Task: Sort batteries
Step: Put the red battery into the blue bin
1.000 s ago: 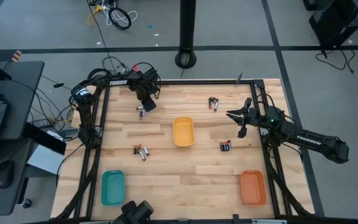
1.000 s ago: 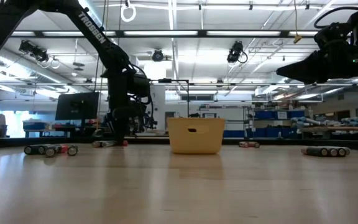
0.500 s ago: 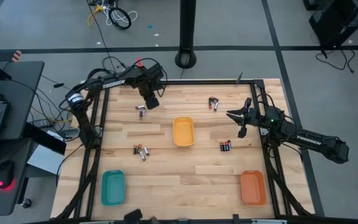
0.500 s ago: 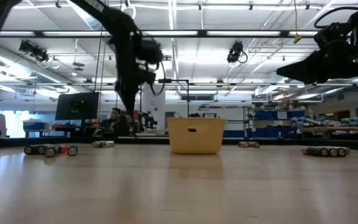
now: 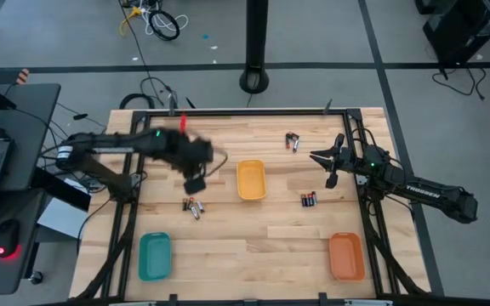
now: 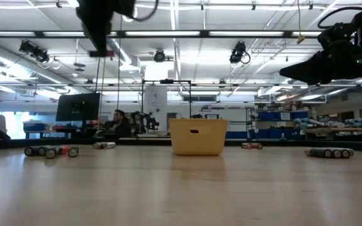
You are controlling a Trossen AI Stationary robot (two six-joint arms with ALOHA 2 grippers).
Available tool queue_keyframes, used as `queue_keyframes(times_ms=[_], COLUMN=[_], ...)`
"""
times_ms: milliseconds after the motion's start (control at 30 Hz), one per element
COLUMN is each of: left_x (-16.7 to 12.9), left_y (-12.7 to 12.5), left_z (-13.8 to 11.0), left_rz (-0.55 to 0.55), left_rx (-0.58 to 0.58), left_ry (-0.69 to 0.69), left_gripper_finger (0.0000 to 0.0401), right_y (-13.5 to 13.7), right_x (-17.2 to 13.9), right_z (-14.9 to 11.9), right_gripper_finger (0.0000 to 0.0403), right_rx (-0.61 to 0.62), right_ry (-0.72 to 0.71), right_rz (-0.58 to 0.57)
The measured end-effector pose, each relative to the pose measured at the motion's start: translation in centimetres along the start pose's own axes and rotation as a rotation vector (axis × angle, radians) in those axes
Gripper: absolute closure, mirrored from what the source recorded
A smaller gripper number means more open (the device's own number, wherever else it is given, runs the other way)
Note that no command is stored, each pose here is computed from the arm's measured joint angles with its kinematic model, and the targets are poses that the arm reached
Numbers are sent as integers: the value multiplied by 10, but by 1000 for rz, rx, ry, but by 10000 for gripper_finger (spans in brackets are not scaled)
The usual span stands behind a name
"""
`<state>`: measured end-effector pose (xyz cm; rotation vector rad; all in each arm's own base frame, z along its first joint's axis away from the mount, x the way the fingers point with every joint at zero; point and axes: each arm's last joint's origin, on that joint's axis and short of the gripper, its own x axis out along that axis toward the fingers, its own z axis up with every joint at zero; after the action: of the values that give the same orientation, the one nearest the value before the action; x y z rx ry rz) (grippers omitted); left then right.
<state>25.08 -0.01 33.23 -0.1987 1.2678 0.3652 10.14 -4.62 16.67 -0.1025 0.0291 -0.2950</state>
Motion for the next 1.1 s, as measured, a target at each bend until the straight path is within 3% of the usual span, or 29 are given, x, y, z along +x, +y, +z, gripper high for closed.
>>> queue_keyframes(times_ms=[333, 500, 667, 900, 1100], left_x=[-22, -30, -26, -2, 15], left_y=[-96, -130, -159, -187, -185], left_z=[-68, -111, -143, -169, -178], left_rz=[-111, -172, -150, -20, 28], left_rx=[-75, -192, -243, -182, -152], left_ry=[37, 92, 157, 208, 212], left_gripper_finger=[356, 356, 356, 356, 357], right_y=[0, 0, 0, 0, 0], right_x=[0, 0, 0, 0, 0], right_z=[0, 0, 0, 0, 0], right_gripper_finger=[336, 336, 336, 336, 336], right_rx=[0, 0, 0, 0, 0], right_ry=[0, 0, 0, 0, 0], right_rz=[0, 1, 0, 0, 0])
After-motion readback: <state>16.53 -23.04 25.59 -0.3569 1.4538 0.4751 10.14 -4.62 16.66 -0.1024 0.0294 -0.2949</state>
